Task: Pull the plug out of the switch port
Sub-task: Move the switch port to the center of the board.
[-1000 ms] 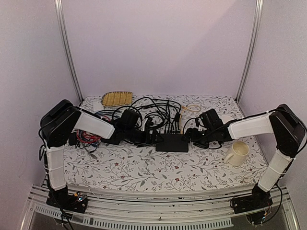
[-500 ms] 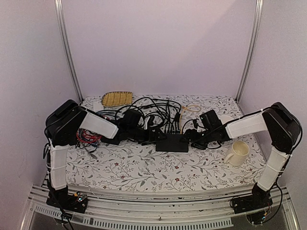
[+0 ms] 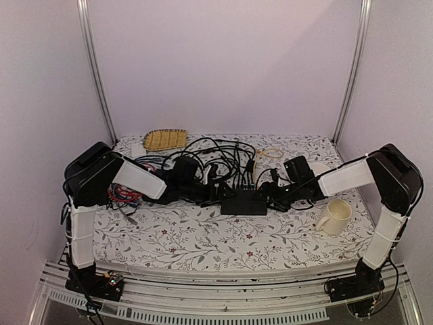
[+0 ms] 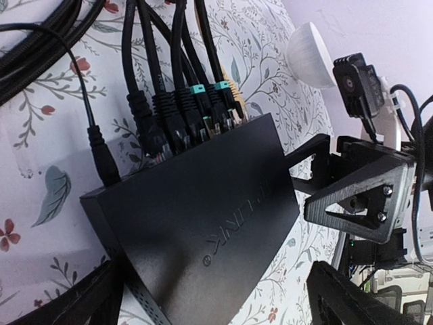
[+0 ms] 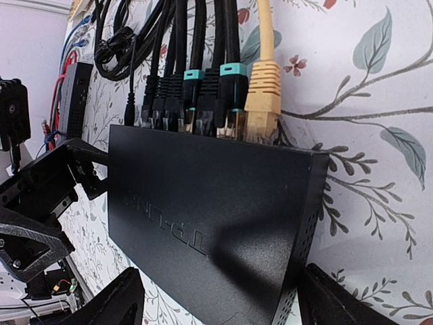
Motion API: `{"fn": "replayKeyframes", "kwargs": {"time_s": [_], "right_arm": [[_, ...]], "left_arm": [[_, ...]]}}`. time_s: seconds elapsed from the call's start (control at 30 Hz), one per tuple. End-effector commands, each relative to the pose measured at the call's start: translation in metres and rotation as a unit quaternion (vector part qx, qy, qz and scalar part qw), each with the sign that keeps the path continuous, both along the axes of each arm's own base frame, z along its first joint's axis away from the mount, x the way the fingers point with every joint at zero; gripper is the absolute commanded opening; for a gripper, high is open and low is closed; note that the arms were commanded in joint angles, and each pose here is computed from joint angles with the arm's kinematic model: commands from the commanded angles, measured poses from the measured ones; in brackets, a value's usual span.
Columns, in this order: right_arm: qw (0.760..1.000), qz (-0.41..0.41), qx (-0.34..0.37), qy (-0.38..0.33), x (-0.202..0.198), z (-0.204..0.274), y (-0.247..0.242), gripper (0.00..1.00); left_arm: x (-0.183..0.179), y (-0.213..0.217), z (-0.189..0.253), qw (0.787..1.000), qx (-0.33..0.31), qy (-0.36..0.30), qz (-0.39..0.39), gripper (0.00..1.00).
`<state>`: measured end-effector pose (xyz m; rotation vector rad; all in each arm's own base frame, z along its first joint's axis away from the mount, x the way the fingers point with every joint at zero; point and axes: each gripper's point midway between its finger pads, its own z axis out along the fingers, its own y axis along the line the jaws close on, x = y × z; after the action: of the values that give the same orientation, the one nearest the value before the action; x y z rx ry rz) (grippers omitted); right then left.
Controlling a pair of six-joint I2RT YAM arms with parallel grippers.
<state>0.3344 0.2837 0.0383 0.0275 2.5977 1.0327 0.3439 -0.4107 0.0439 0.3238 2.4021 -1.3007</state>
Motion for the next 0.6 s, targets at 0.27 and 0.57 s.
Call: {"fn": "replayKeyframes", "kwargs": {"time_s": [0.27, 0.57], "right_arm": [[0.997, 0.055, 0.037, 0.04, -0.03, -0.014, 0.02, 0.78], [0.995, 0.069, 0.062, 0.032, -0.031, -0.007, 0.027, 0.78]], "left_arm": [[-0.064, -0.017, 0.008, 0.992, -0.094, 0.062, -0.059, 0.96], [-0.071, -0.015, 0.024, 0.987, -0.136, 0.057, -0.065, 0.94]]}}
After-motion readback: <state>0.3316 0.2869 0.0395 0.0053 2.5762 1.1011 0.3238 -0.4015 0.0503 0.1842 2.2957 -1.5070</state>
